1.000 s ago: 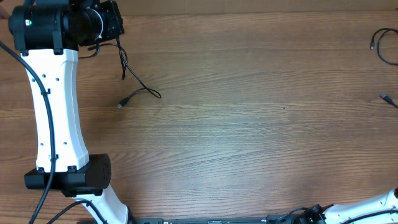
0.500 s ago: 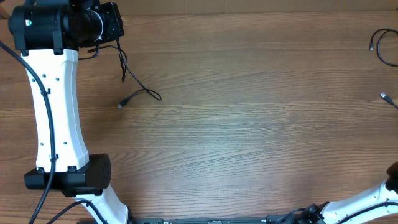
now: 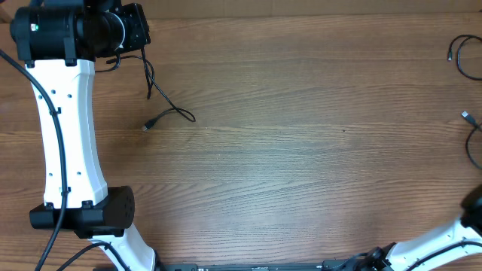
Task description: Untangle cables
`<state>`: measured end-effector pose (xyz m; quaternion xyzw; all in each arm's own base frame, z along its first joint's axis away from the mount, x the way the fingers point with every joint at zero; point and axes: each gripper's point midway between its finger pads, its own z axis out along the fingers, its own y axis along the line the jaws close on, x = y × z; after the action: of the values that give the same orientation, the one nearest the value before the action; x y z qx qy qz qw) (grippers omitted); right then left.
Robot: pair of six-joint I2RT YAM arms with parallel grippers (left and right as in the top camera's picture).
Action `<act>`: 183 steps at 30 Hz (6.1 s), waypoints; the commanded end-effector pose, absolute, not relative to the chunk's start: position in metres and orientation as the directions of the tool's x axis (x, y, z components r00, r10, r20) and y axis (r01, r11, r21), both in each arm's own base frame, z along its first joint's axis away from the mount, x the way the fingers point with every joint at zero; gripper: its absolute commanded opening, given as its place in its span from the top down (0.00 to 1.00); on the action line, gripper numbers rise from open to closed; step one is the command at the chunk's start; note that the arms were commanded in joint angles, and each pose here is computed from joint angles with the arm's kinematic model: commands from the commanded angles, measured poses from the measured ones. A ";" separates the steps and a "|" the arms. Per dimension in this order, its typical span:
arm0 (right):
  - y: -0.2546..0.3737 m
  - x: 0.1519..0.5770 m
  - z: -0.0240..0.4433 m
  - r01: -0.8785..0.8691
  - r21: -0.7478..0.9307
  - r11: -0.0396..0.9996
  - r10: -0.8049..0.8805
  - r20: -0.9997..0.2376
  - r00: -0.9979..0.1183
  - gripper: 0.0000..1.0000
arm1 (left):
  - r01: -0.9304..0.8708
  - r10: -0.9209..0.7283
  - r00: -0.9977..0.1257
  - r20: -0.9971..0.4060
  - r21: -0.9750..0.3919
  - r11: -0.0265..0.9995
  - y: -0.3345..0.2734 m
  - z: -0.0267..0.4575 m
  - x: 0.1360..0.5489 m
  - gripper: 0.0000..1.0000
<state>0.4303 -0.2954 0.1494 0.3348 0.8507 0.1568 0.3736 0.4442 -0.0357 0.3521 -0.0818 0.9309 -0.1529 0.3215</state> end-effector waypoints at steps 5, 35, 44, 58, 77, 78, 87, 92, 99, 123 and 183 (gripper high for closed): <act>-0.078 0.496 0.229 -0.120 0.352 0.928 0.192 -0.730 -0.656 0.50 | 0.099 -0.387 -0.667 -0.637 -0.590 0.801 -0.090 0.423 0.462 0.96; 0.199 0.447 0.283 -0.690 0.275 0.670 -0.205 -0.824 -0.528 0.29 | 0.039 -0.314 -0.938 -0.146 -0.945 0.324 -0.204 0.361 0.511 0.96; 0.225 0.439 0.266 -0.702 0.269 0.659 -0.256 -0.798 -0.546 0.35 | 0.021 -0.312 -0.945 -0.100 -0.969 0.247 -0.209 0.378 0.511 0.96; 0.243 0.453 0.225 -0.682 0.235 0.692 -0.306 -0.761 -0.572 0.96 | 0.084 -0.206 -0.972 -0.113 -0.986 0.146 -0.215 0.404 0.497 0.96; 0.023 0.497 0.211 -0.257 0.327 0.909 0.037 -0.679 -0.733 0.96 | 0.309 -0.343 -0.878 -0.334 -0.943 0.126 -0.040 0.498 0.459 0.96; 0.028 0.496 0.211 -0.267 0.327 0.906 0.029 -0.679 -0.733 0.96 | 0.320 -0.333 -0.878 -0.344 -0.939 0.126 -0.044 0.498 0.459 0.95; 0.117 0.476 0.219 -0.459 0.418 0.784 -0.070 -0.675 -0.734 0.96 | 0.416 -0.310 -0.836 -0.453 -0.891 0.183 -0.120 0.491 0.474 0.96; 0.169 0.464 0.235 -0.597 0.447 0.666 -0.128 -0.720 -0.682 0.15 | 0.320 -0.387 -0.813 -0.435 -0.889 0.328 -0.141 0.456 0.495 0.96; 0.198 0.459 0.256 -0.703 0.438 0.560 -0.141 -0.786 -0.602 0.00 | 0.166 -0.359 -0.745 -0.563 -0.677 0.717 -0.159 0.380 0.509 0.96; 0.260 0.453 0.248 -0.774 0.227 0.592 -0.291 -0.835 -0.468 0.20 | 0.011 -0.392 -0.903 -0.175 -0.922 0.386 -0.225 0.386 0.492 0.96; 0.078 0.531 0.242 -0.209 0.350 0.913 0.146 -0.760 -0.633 0.96 | -0.012 -0.353 -0.782 -0.513 -0.555 0.832 -0.282 0.294 0.501 0.07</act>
<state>0.5255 0.0870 0.2398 -0.0621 0.8758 0.2203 0.4249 0.4884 -0.2963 0.2908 -0.0561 0.9094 -0.2941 0.2886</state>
